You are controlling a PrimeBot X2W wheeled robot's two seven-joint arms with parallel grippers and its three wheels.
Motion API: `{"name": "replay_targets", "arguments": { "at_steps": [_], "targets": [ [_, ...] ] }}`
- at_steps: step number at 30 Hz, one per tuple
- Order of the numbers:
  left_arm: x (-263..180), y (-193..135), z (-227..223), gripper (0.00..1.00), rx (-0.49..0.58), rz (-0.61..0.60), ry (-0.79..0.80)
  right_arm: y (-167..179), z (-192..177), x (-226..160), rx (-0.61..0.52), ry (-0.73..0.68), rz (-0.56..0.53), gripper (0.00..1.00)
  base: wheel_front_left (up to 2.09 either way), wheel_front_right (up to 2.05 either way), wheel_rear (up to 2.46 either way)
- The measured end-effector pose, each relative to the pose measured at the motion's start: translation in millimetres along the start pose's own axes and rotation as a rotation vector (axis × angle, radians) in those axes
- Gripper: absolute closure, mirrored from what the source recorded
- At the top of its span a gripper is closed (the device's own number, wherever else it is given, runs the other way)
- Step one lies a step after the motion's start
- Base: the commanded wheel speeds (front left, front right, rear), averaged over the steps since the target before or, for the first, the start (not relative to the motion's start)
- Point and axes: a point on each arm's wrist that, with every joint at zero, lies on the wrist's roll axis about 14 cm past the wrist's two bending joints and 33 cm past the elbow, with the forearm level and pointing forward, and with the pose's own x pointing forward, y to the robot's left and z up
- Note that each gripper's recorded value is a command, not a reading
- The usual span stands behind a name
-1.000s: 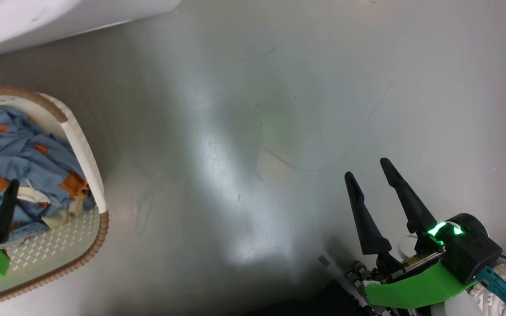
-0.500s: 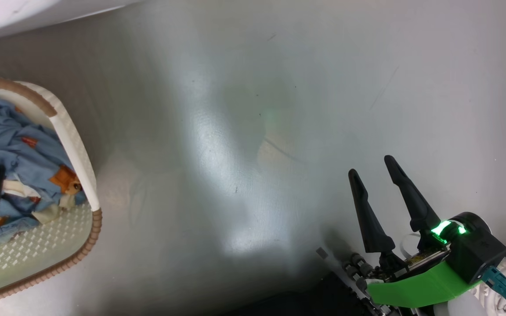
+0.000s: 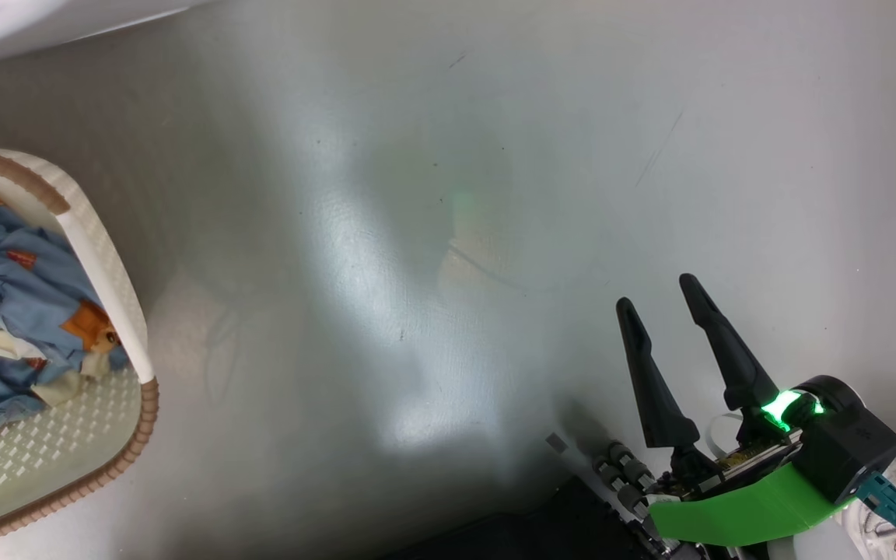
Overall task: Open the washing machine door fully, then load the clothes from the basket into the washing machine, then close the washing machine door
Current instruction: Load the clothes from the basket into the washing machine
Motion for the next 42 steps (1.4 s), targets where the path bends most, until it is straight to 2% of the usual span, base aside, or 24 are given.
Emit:
{"name": "replay_targets", "arguments": {
  "at_steps": [4, 5, 7, 15, 25, 42],
  "targets": [
    [-0.3, -2.7, -3.0, 0.00, 0.002, -0.008, 0.012, 0.0, 0.6, -0.3, 0.001, -0.002, -0.001, 0.00, 0.00, 0.00, 0.00],
    [-0.9, -3.4, -3.8, 0.07, 0.004, -0.010, 0.015, 0.1, 1.0, -0.4, 0.001, -0.003, 0.000, 0.00, 0.00, 0.00, 0.00],
    [-4.0, -4.8, -4.9, 1.00, 0.006, -0.012, 0.022, 0.4, 2.5, -0.8, 0.002, -0.007, 0.000, 0.00, 0.00, 0.00, 0.00],
    [-14.3, -9.8, 11.0, 1.00, 0.004, -0.013, -0.017, -0.1, 11.3, -2.0, 0.003, -0.032, 0.001, 0.00, 0.00, 0.00, 0.00],
    [-42.7, -34.0, 39.1, 1.00, -0.010, -0.037, -0.129, 7.3, 37.0, -1.1, 0.008, -0.110, 0.028, 0.00, 0.00, 0.00, 0.00],
    [-137.3, -66.9, 122.9, 1.00, 0.008, -0.005, -0.517, 32.3, 86.6, -12.5, -0.019, -0.247, 0.109, 0.00, 0.00, 0.00, 0.00]
  ]
}}
